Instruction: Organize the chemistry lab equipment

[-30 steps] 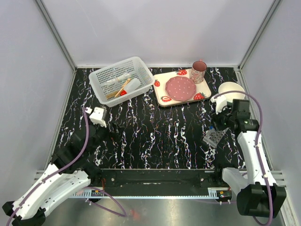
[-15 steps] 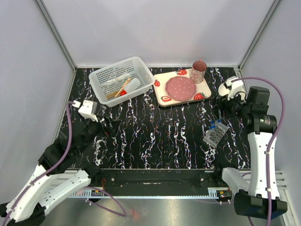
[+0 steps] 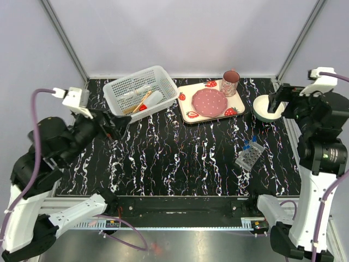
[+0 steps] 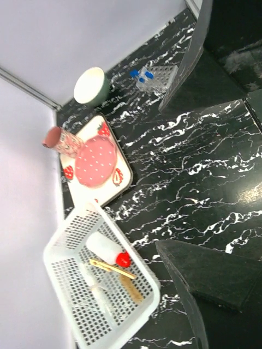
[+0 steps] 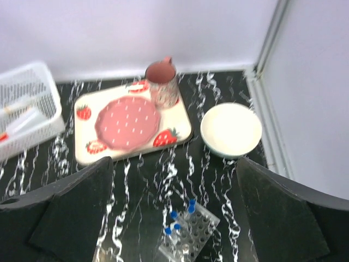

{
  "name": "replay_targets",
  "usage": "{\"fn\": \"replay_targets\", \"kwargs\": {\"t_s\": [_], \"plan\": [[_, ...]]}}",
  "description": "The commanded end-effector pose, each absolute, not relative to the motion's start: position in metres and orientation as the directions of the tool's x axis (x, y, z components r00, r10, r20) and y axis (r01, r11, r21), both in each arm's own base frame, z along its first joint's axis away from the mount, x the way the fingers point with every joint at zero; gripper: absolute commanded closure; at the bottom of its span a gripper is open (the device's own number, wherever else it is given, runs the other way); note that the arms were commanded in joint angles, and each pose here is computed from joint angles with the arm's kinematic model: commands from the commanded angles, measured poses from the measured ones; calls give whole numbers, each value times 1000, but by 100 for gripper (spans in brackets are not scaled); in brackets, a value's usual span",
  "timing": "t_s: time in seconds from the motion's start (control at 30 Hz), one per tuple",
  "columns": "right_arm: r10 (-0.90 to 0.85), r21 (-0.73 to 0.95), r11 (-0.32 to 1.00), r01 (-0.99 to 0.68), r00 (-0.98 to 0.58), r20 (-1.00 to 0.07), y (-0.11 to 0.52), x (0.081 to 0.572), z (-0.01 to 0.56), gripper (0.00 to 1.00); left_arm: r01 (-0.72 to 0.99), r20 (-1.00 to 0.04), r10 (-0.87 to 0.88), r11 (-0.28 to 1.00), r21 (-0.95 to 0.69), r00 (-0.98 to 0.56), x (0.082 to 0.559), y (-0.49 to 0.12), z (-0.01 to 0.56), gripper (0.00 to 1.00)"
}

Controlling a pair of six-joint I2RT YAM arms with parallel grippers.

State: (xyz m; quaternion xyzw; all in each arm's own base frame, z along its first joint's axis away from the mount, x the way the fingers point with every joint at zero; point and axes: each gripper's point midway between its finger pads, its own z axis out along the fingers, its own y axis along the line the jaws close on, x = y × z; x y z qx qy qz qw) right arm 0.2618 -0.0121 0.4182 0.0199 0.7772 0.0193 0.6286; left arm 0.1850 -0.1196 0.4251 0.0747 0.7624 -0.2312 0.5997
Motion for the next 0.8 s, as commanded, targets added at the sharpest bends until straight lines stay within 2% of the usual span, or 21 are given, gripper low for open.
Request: {"fn": "replay_targets", "kwargs": {"t_s": [0.0,0.23,0.77], "plan": [[105,101,983,151,-15,-994,-33,244,474,0,445,-961,-147,863,-241,-235,171,-115,446,1],[115,119,982,149,41,-993,-30,227,490,0,461,-956,-170,846,-267,-241,163,-115,448,1],[114,117,974,196,26,-993,-36,210,484,0,460,-953,-190,842,-281,-235,147,-102,444,1]]}}
